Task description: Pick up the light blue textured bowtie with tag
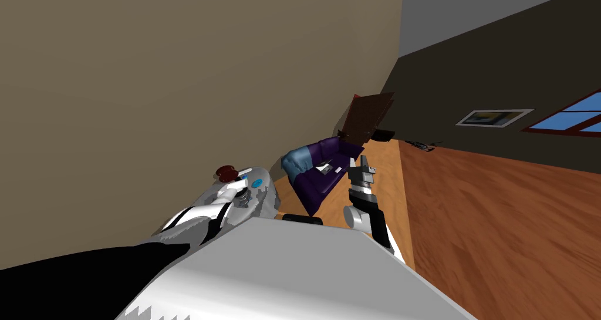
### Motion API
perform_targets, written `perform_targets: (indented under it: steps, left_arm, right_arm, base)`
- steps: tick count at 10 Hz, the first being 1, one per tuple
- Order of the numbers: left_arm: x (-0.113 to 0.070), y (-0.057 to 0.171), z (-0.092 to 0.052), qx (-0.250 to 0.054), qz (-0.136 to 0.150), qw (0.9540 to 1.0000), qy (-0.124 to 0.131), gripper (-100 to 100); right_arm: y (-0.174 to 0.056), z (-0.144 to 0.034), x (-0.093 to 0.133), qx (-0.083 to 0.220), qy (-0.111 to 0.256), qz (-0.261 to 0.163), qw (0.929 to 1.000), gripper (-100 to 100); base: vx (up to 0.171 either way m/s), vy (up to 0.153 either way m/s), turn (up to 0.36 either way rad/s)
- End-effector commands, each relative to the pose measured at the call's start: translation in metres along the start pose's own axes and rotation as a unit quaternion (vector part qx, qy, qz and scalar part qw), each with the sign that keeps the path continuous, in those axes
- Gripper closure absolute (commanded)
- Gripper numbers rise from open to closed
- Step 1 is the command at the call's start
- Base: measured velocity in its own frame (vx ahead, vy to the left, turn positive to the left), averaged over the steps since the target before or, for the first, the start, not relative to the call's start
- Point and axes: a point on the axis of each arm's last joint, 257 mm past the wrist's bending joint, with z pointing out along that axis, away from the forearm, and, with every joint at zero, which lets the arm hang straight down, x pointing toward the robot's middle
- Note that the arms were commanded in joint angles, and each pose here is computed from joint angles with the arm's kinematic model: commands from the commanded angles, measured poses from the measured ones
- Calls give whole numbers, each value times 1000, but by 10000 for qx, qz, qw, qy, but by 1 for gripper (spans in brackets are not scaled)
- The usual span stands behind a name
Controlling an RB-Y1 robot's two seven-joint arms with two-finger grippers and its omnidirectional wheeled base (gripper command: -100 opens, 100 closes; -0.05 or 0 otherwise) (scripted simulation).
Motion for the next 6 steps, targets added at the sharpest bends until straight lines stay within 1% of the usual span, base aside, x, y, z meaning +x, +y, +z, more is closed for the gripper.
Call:
perform_targets:
  steps: [1, 3, 4, 6]
  left_arm:
    - [5, -2, 5, 37, 10, 10000, 3, -100]
    - [4, 1, 5, 6, -4, 10000, 2, -100]
    - [4, 1, 6, 10, -2, 10000, 0, 100]
    - [4, 0, 5, 23, -1, 10000, 2, 100]
  right_arm:
    - [0, 0, 0, 0, 0, 0, 10000, 0]
    - [0, 0, 0, 0, 0, 0, 10000, 0]
    - [0, 0, 0, 0, 0, 0, 10000, 0]
    - [0, 0, 0, 0, 0, 0, 10000, 0]
  base:
    - [0, 8, -3]
    - [0, 0, 0]
    - [0, 0, 0]
    - [0, 0, 0]
